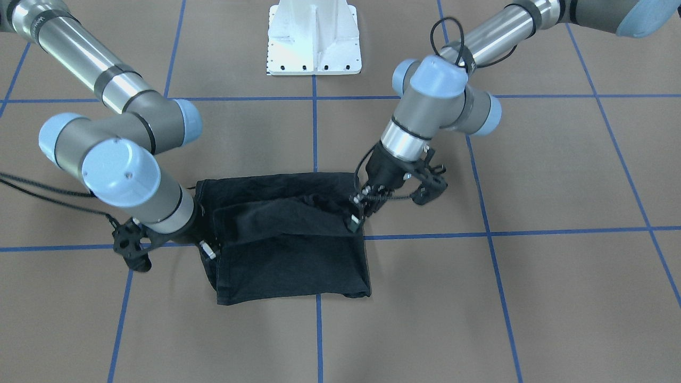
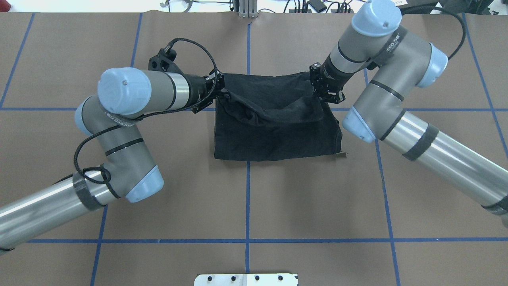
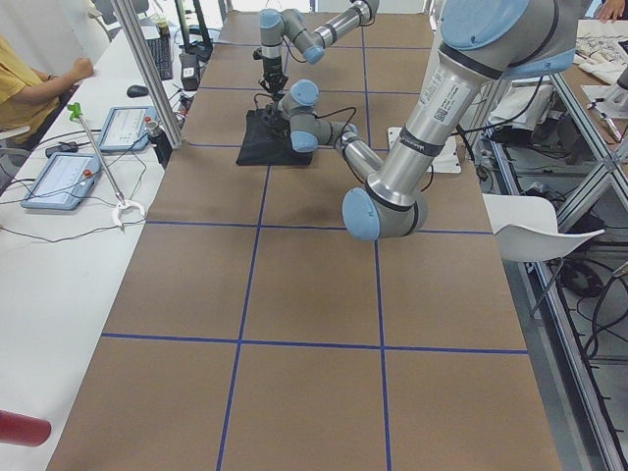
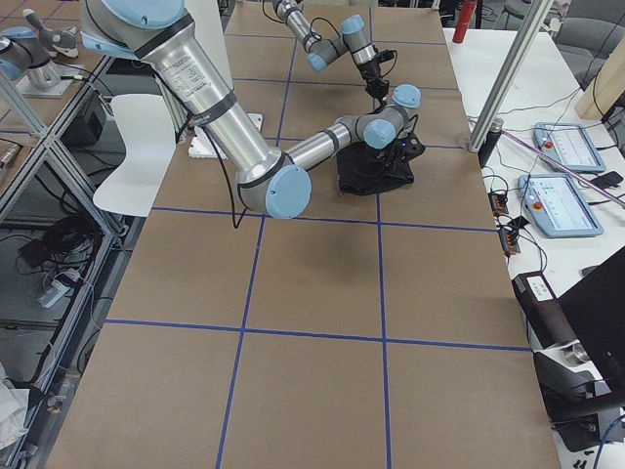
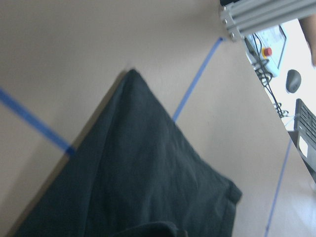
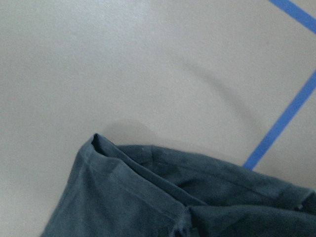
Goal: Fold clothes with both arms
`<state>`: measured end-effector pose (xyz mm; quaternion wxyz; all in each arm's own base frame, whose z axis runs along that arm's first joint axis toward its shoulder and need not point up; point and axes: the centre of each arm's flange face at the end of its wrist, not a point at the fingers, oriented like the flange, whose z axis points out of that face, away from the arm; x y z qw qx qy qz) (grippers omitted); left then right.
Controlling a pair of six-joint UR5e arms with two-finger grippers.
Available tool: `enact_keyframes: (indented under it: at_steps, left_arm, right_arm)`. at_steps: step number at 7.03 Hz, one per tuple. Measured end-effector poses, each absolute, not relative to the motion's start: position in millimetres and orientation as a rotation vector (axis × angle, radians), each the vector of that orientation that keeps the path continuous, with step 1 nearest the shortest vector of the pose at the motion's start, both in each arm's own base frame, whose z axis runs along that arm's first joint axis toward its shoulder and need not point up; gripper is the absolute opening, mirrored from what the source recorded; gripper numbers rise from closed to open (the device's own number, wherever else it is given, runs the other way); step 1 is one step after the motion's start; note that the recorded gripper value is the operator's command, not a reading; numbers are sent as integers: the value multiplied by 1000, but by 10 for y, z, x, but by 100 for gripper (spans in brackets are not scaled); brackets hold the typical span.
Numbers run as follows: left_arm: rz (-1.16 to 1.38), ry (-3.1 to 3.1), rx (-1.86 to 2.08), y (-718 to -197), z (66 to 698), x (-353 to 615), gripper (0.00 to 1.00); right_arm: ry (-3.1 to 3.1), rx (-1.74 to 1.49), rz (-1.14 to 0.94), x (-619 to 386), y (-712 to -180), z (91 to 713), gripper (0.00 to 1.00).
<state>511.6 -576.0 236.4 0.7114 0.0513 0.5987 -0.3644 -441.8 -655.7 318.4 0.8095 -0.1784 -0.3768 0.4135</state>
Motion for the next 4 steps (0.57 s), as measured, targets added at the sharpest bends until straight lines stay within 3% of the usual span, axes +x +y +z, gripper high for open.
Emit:
enact_keyframes:
  at_steps: [4]
  left_arm:
    - [-775, 1292, 222, -6540, 2480, 4831, 100]
  right_arm:
    - [-783, -252, 767, -4354, -7040, 3105, 100]
